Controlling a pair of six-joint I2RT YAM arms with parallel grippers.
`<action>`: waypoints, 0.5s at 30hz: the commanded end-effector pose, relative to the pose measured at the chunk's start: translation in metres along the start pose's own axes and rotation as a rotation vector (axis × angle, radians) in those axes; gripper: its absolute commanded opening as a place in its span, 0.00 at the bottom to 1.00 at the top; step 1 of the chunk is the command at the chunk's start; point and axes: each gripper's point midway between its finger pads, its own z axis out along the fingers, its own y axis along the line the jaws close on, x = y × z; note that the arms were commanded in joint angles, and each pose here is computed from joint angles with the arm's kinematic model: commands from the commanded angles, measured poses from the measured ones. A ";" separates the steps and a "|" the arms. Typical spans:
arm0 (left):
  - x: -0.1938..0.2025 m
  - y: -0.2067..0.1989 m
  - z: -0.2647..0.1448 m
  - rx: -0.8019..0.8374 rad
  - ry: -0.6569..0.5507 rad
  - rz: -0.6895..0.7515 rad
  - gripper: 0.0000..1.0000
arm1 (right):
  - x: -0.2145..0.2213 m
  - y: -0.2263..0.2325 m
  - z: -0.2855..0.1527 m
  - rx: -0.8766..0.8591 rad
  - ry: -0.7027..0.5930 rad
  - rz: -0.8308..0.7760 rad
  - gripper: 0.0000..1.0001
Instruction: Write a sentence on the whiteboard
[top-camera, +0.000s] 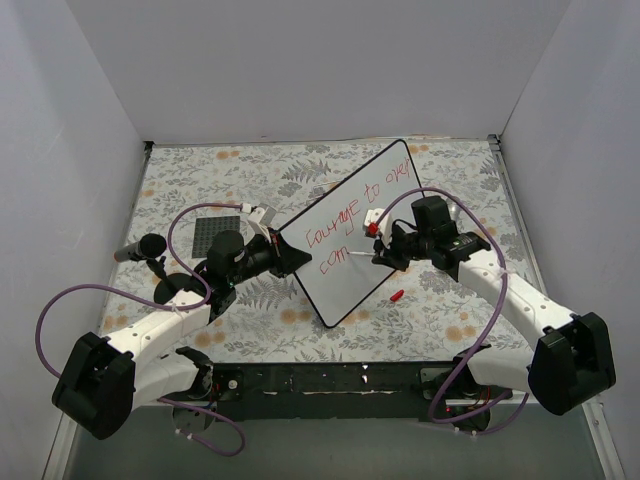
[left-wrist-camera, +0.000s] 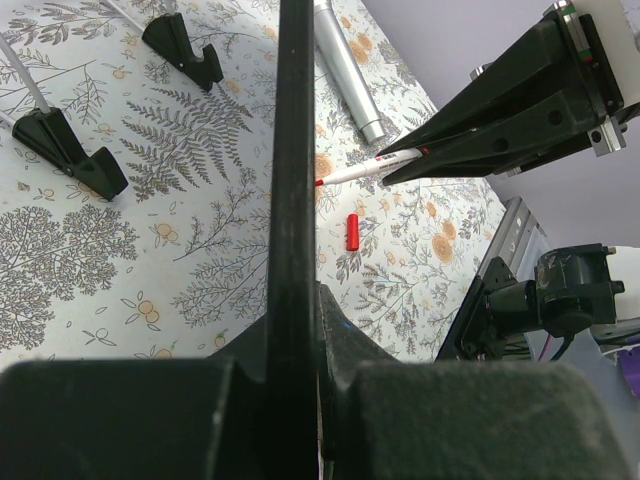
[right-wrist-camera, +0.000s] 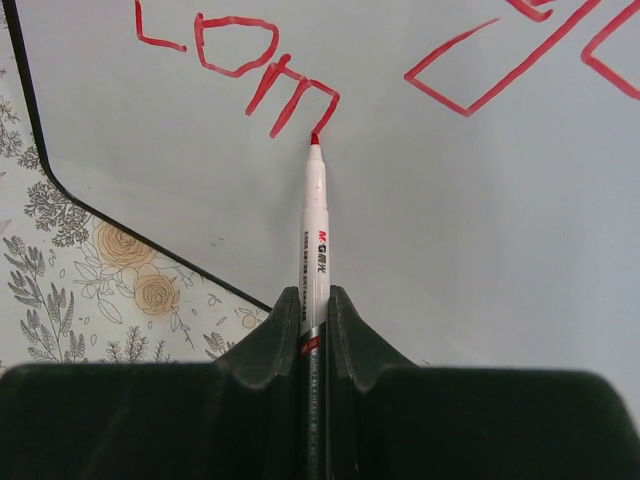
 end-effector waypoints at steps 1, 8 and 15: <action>-0.016 -0.013 0.000 0.042 -0.040 0.061 0.00 | -0.026 -0.013 -0.012 0.051 -0.069 -0.039 0.01; -0.015 -0.012 -0.001 0.040 -0.036 0.061 0.00 | -0.027 -0.021 -0.012 0.061 -0.071 -0.027 0.01; -0.016 -0.013 -0.001 0.042 -0.040 0.064 0.00 | -0.017 -0.027 -0.008 0.073 -0.046 -0.002 0.01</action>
